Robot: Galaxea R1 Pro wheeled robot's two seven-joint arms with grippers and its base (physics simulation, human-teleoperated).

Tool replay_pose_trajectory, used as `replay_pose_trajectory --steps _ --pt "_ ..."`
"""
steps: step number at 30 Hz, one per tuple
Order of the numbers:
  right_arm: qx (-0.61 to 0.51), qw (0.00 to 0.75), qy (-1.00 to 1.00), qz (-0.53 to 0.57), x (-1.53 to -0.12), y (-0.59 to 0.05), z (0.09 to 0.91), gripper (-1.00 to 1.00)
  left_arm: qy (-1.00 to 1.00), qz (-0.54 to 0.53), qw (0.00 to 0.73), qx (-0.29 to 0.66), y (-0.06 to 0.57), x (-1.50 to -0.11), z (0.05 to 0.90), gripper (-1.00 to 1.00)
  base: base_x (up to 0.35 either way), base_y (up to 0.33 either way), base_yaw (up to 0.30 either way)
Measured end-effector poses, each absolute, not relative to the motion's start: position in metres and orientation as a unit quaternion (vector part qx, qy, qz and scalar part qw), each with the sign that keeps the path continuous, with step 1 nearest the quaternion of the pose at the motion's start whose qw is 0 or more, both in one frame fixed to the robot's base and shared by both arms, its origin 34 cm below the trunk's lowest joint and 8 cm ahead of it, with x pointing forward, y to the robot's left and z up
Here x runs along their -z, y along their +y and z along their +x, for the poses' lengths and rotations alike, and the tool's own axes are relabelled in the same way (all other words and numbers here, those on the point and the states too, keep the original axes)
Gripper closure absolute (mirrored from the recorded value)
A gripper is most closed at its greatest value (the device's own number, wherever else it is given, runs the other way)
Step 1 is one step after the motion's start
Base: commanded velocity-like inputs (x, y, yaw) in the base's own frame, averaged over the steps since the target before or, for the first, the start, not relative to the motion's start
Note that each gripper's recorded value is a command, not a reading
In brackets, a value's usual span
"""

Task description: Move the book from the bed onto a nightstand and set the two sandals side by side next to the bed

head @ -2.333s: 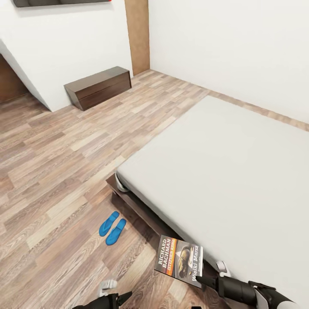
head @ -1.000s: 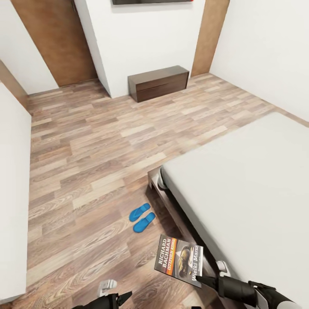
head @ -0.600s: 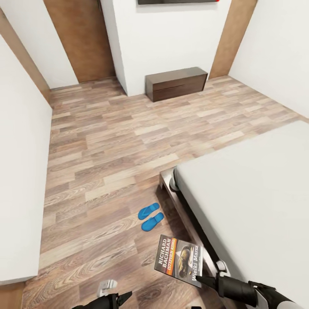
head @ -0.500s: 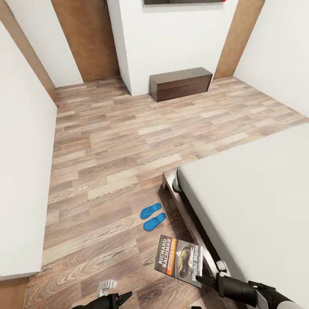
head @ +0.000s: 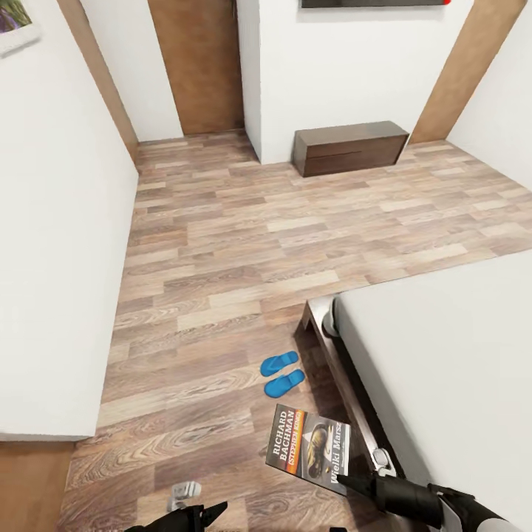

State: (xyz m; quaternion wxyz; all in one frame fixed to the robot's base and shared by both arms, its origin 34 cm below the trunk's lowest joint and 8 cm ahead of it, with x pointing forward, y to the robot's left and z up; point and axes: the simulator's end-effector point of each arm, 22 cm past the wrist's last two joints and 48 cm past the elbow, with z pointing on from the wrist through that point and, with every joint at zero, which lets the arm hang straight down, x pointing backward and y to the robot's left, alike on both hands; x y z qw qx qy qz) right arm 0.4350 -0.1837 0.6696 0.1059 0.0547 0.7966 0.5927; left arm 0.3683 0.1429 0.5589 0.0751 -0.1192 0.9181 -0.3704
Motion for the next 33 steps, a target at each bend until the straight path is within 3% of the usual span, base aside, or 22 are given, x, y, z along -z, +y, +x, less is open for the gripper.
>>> replay_pose_trajectory --steps 33 --pt "-0.591 0.106 0.798 0.055 -0.6690 -0.1847 0.4353 1.00 0.918 -0.119 0.075 0.370 0.1429 -0.5589 0.3683 -1.00 0.000 0.000 0.285"
